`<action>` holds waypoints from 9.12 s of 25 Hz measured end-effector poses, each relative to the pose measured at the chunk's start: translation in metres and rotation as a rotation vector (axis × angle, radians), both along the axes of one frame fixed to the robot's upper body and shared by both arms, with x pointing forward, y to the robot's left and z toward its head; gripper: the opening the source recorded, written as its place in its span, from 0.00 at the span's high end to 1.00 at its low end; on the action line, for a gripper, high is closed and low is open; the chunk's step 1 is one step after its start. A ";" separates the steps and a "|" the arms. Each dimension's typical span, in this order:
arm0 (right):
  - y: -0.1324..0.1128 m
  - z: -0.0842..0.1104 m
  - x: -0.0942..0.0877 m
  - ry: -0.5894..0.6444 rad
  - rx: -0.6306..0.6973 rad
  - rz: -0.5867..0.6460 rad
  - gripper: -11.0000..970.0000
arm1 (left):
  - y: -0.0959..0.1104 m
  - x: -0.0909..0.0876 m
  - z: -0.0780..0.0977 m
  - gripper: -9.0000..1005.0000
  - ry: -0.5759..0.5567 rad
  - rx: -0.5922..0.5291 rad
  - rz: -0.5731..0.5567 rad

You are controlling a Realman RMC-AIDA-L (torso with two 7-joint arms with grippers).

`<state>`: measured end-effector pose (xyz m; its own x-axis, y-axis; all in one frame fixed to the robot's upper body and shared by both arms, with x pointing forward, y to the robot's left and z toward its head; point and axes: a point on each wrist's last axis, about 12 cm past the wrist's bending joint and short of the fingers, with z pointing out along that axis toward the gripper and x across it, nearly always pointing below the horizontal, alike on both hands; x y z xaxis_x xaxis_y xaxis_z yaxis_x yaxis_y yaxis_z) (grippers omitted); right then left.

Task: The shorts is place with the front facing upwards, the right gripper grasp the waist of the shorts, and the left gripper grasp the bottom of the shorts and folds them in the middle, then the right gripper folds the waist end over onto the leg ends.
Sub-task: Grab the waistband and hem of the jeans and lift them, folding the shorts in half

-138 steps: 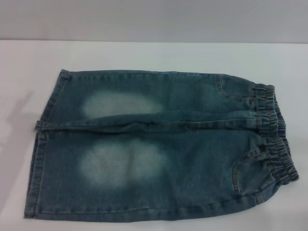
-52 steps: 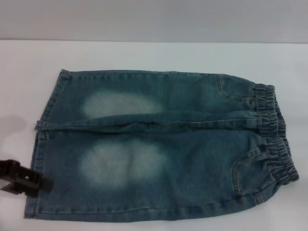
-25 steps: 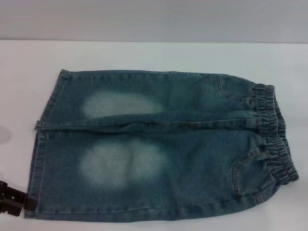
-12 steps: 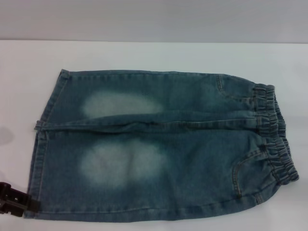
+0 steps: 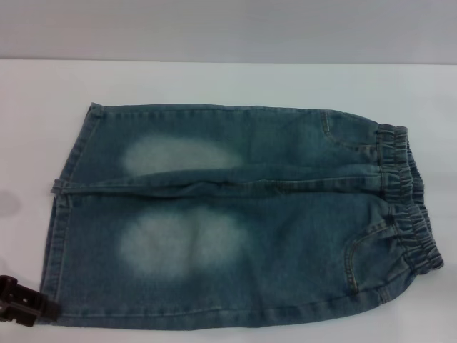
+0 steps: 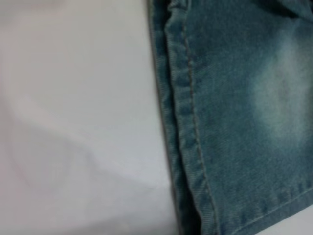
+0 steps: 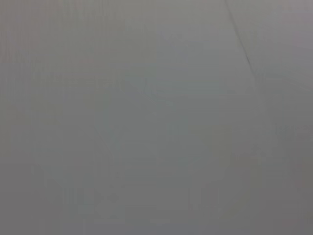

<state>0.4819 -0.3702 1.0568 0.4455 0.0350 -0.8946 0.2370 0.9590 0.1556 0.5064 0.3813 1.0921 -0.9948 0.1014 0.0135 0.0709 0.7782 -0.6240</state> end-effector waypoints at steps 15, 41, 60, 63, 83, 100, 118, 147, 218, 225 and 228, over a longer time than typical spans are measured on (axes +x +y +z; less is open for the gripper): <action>-0.001 -0.001 -0.001 0.008 0.003 -0.003 0.22 | -0.019 0.013 0.005 0.44 -0.036 -0.041 -0.053; -0.002 -0.003 -0.002 0.008 0.033 -0.007 0.25 | -0.017 0.021 0.009 0.75 -0.097 -0.025 -0.069; -0.020 0.043 0.007 -0.002 0.183 0.676 0.26 | -0.017 0.026 0.012 0.95 -0.130 -0.037 -0.041; -0.024 0.074 0.015 0.099 0.109 0.922 0.27 | -0.017 0.029 0.014 0.95 -0.140 -0.038 -0.038; -0.006 0.121 0.069 1.336 -0.324 1.334 0.29 | -0.024 0.043 0.025 0.95 -0.188 -0.050 -0.048; 0.035 0.088 0.088 1.621 -0.481 1.237 0.31 | -0.028 0.044 0.022 0.95 -0.189 -0.058 -0.041; 0.052 0.072 0.089 1.767 -0.551 1.250 0.32 | -0.027 0.041 0.020 0.95 -0.188 -0.075 -0.021; 0.074 0.070 0.089 1.675 -0.521 1.370 0.35 | -0.023 0.036 0.016 0.95 -0.210 -0.091 -0.012; 0.039 0.024 0.124 0.854 0.058 0.801 0.92 | -0.030 0.115 0.026 0.95 -0.734 -0.024 0.451; 0.042 0.014 0.124 0.869 0.046 0.757 0.91 | -0.036 0.117 0.021 0.95 -0.751 0.000 0.443; 0.046 0.009 0.125 0.878 0.034 0.741 0.90 | -0.042 0.117 0.017 0.95 -0.774 0.018 0.412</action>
<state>0.6067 -0.3240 1.0656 -0.4709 0.0581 -0.8803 -0.3441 0.9067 0.2439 0.6235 0.3393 1.1091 -0.6824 -0.2616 -0.6826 0.1805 0.8446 -0.5041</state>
